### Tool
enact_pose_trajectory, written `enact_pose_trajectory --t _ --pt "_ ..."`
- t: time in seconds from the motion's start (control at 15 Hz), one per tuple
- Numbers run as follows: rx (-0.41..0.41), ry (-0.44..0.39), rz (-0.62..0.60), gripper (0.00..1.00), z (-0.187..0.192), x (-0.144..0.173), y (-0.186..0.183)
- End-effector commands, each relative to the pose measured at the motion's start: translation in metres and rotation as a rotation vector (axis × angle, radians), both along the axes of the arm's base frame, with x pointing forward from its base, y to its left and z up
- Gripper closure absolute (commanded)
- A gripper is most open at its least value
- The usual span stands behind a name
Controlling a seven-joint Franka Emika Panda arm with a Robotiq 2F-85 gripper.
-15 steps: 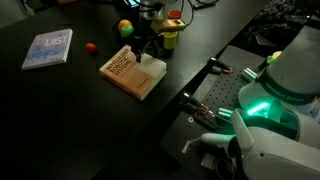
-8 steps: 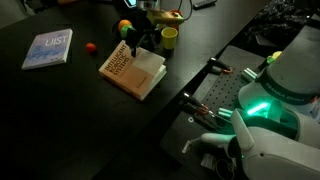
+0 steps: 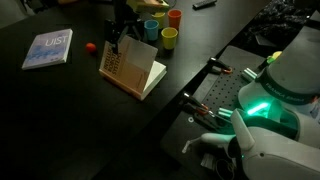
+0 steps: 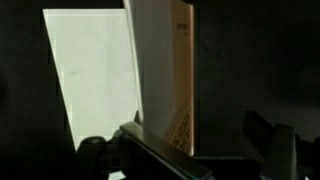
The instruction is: Open the white and orange book then flip some pages.
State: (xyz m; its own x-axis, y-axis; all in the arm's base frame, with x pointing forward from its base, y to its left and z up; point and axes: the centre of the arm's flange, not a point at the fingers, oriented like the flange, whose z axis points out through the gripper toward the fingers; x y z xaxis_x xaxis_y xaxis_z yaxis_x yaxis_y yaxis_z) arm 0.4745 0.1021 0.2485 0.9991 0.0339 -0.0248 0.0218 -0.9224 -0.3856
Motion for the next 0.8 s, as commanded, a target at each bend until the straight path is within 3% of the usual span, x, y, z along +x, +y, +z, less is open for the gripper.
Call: enact_pose_trajectory --t 0.0,0.33,0.73 --pt "-0.022 -0.034 0.125 0.00 0.045 -0.003 0.047" --pt "0.043 -0.078 0.166 0.00 0.057 -0.019 0.098" --pt "0.191 -0.037 0.127 0.00 0.042 -0.038 0.137"
